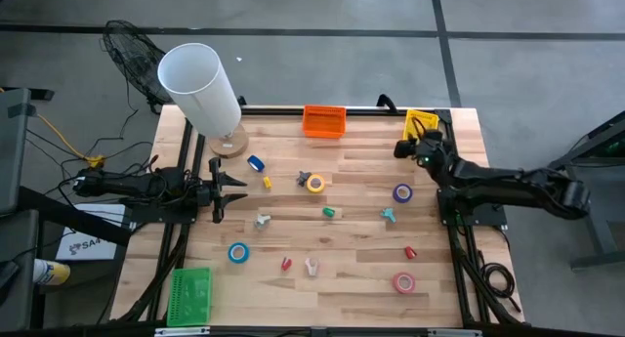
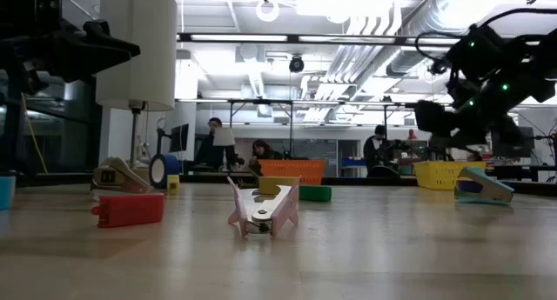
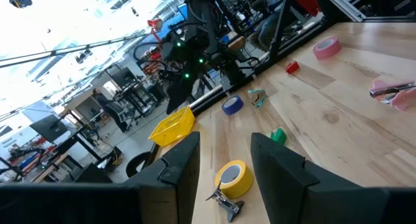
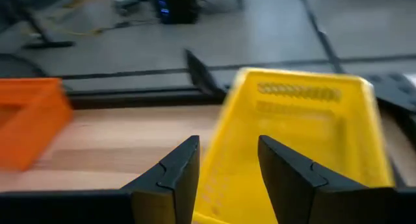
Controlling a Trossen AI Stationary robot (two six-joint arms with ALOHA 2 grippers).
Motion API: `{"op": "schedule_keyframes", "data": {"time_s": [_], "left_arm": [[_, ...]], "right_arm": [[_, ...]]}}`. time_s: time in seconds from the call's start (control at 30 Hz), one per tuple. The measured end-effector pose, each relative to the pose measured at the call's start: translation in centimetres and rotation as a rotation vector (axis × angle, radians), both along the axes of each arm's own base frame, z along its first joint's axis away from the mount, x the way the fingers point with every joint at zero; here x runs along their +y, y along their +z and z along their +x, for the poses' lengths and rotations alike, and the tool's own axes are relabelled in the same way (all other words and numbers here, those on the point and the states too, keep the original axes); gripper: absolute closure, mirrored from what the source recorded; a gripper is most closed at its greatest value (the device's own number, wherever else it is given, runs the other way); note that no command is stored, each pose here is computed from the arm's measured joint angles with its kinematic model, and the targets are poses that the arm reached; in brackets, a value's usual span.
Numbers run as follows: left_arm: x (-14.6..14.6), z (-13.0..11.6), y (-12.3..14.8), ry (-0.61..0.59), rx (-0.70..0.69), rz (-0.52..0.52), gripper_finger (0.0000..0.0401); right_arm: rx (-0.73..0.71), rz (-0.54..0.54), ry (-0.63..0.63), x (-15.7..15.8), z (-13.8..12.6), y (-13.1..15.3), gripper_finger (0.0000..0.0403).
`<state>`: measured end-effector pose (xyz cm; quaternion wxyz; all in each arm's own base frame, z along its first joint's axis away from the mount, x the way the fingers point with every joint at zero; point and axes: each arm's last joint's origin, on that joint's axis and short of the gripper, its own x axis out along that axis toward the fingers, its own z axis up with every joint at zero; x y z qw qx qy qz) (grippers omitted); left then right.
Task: Pick and place Stapler, Stapler remover, tape
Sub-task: Put the right blue tape into the orange bin
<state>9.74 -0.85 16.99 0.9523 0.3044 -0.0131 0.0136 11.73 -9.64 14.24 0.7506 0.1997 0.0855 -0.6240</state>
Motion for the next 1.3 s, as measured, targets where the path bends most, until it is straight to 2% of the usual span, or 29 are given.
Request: {"op": "schedule_keyframes", "data": {"time_s": [0.1, 0.3, 0.5, 0.63, 0.8, 1.0, 1.3], "left_arm": [[0.0, 0.0, 0.0, 0.0, 0.0, 0.0, 0.0266], [0.0, 0.0, 0.0, 0.0, 0.0, 0.0, 0.0266], [0.0, 0.0, 0.0, 0.0, 0.0, 0.0, 0.0266], [0.0, 0.0, 0.0, 0.0, 0.0, 0.0, 0.0266], [0.0, 0.0, 0.0, 0.0, 0.0, 0.0, 0.0266], [0.0, 0.0, 0.0, 0.0, 0.0, 0.0, 0.0266], [0.0, 0.0, 0.0, 0.0, 0.0, 0.0, 0.0266]], "right_arm": [[-0.003, -0.036, 0.102, 0.0, 0.3, 0.7, 0.0254], [-0.003, -0.084, 0.381, 0.5, 0.8, 1.8, 0.0253], [-0.016, -0.093, 0.568, 1.0, 1.1, 2.3, 0.0253], [0.069, -0.073, 0.624, 1.5, 1.9, 3.9, 0.0253], [0.209, 0.012, 0.63, 2.3, 2.5, 6.7, 0.0253], [0.296, 0.181, 0.654, 3.5, 1.9, 9.3, 0.0253], [0.342, 0.392, 0.765, 5.1, 1.1, 9.4, 0.0253]]}}
